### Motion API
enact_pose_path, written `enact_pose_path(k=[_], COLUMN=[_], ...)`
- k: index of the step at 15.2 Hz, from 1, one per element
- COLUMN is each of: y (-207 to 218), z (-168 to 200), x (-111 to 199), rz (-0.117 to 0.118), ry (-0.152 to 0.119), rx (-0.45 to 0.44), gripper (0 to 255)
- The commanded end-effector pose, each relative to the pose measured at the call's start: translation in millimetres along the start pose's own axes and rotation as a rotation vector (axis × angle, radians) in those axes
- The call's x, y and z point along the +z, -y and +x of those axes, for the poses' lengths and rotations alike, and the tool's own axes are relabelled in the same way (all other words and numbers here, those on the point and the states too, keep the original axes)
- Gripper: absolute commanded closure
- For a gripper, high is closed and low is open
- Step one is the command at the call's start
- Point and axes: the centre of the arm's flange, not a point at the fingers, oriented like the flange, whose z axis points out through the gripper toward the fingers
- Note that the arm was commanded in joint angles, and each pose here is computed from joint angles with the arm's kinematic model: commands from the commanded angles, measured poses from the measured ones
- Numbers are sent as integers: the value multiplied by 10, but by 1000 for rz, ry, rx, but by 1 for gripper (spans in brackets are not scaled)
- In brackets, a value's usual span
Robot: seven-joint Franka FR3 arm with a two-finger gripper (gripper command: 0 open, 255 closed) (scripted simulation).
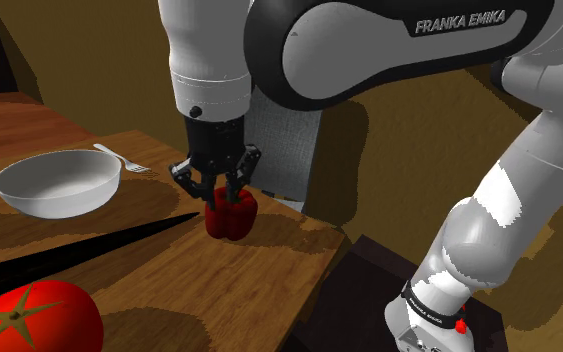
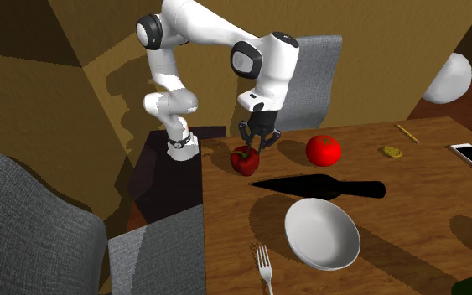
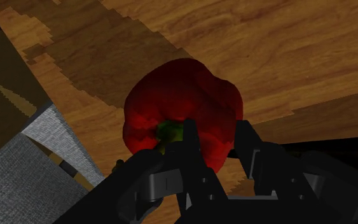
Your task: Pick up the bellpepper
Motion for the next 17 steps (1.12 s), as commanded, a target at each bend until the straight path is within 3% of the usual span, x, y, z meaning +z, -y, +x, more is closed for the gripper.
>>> enact_pose_path(k=[1, 17], y=[-12, -115], z=[5, 104], x=[-47, -781], rz=[-1, -1], ry=[1, 1], rx=[0, 0], gripper=[255, 255])
